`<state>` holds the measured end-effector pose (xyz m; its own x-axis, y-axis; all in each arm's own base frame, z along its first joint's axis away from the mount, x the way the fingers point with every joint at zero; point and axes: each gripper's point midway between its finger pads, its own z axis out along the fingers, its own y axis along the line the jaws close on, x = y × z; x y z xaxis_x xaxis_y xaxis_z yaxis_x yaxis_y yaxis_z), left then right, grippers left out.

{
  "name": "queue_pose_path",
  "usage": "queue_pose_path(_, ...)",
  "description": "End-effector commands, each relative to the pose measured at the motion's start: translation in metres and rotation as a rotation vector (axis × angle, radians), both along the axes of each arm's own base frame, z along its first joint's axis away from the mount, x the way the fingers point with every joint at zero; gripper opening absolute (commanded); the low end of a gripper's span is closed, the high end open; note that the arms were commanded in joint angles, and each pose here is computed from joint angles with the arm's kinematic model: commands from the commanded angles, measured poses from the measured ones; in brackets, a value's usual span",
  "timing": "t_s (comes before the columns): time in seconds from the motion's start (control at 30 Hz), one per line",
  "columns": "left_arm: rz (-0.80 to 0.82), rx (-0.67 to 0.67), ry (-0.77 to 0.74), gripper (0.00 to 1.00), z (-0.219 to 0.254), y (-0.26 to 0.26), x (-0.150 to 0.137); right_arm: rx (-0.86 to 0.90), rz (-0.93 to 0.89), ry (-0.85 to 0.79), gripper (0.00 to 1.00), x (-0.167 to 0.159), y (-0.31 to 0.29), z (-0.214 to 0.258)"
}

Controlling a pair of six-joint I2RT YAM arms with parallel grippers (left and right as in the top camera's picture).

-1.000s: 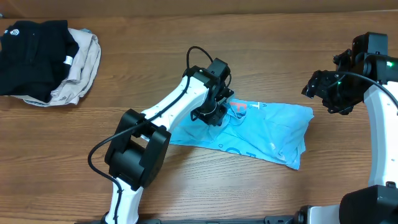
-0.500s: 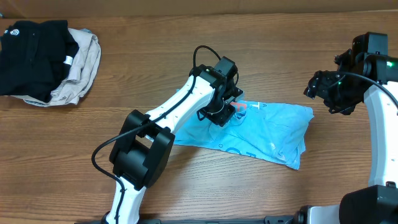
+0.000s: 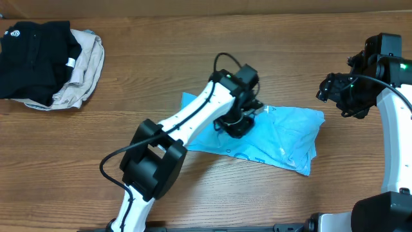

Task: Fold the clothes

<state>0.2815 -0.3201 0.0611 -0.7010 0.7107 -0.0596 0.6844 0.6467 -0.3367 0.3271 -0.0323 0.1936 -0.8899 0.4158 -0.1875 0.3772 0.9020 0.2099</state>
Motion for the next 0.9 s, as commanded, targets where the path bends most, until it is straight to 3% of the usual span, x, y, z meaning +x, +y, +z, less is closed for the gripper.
queue_pose_path(0.0,-0.085,-0.153,-0.028,0.04,0.021,-0.044,-0.005,-0.016,-0.004,-0.025,0.73,0.004,-0.002,0.006)
queue_pose_path(0.17,-0.021,-0.176,-0.083,0.04,0.025,-0.052,0.014,-0.016,-0.004,-0.021,0.73,0.003,-0.002,0.006)
queue_pose_path(0.37,0.244,-0.105,-0.13,0.04,0.042,0.001,0.079,-0.016,-0.008,-0.021,0.83,0.003,-0.004,0.006)
queue_pose_path(0.47,0.376,-0.1,-0.123,0.16,0.046,0.034,0.107,-0.016,-0.008,-0.022,0.85,0.003,-0.004,0.006)
queue_pose_path(0.57,0.487,-0.078,-0.098,0.17,0.04,0.064,0.123,-0.016,-0.008,-0.021,0.85,0.003,-0.004,0.006)
queue_pose_path(0.87,0.525,-0.018,-0.017,0.26,0.007,0.081,0.111,-0.017,-0.008,-0.026,0.86,0.004,-0.004,0.006)
